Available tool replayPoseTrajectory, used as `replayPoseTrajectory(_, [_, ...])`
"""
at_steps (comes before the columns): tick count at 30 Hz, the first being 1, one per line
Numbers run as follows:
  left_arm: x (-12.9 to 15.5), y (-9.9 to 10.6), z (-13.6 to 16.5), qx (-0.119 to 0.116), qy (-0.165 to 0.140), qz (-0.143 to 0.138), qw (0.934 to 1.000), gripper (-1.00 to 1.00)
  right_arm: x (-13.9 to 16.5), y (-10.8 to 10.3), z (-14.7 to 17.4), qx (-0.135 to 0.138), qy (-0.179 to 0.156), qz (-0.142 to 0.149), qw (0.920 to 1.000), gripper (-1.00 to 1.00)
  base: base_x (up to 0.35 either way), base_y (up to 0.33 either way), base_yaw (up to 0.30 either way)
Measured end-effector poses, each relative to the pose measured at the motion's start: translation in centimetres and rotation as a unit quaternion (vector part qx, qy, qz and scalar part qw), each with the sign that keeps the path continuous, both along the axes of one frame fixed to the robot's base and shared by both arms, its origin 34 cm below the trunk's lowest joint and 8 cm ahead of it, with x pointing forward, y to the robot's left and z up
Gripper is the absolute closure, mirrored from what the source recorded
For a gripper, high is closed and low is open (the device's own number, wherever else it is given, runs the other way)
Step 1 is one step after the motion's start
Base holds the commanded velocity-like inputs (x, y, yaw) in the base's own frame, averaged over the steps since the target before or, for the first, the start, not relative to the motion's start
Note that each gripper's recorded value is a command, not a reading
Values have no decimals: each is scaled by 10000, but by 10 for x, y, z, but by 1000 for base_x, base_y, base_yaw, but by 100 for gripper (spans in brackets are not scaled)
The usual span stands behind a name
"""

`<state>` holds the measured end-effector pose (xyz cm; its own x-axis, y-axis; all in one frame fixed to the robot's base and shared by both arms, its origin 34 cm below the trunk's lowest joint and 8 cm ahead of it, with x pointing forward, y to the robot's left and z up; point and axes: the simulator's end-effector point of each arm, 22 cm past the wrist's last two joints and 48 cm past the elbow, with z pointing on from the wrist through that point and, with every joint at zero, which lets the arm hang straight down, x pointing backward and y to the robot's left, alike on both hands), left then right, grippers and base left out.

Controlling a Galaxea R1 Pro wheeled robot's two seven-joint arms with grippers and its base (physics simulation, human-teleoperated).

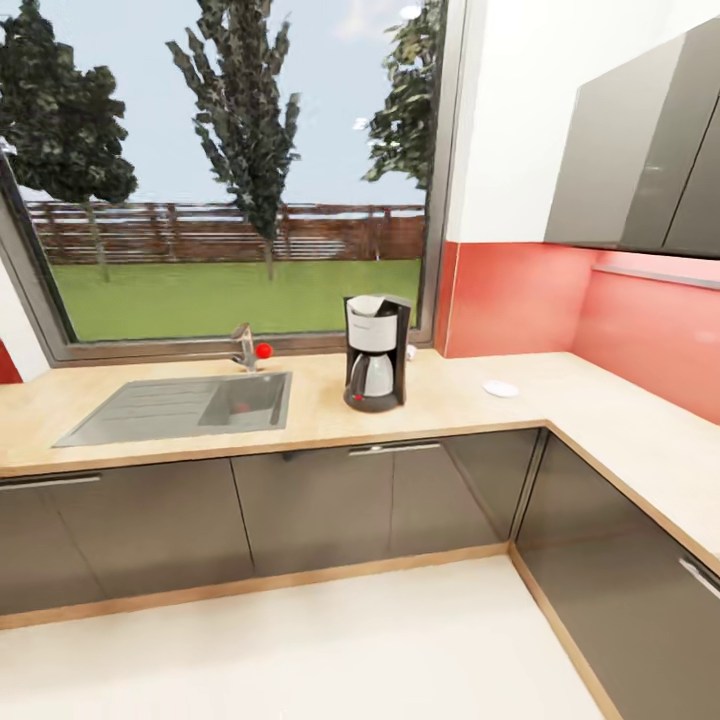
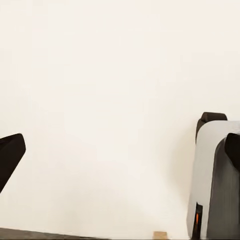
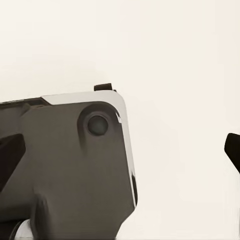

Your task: Set up a coffee station on the kitchen countertop: keep the coffee maker on the countertop, move the bottle of coffee from the kitchen shelf to the counter next to the coffee maker, place a paper coffee filter on top of the coffee maker, put the saucer next to the coffee maker with the coffee cup on the saucer, and place the electric kettle next to the coffee maker.

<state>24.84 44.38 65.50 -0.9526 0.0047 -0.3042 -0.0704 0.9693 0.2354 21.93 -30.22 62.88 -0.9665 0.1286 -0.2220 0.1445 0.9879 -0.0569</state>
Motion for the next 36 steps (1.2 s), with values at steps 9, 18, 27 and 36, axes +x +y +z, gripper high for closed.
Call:
replayPoseTrajectory(9, [-10, -2, -3, 11, 115, 40, 9999, -100, -5, 2, -1, 14, 65, 15, 10000, -100, 290, -1, 226])
replayPoseTrajectory(18, [-14, -3, -5, 4, 167, 35, 9999, -100, -9, 2, -2, 17, 116, 8, 9999, -100, 317, -110, 230])
replayPoseTrajectory(27, [-29, -12, -11, -88, 334, 51, 9994, -100, -13, 2, -4, 18, 170, 16, 9999, -100, 67, -37, 231])
replayPoseTrajectory(36, [-37, -41, -19, -322, 423, -24, 9986, -100, -17, 2, -5, 20, 227, 18, 9997, -100, 3, -2, 231])
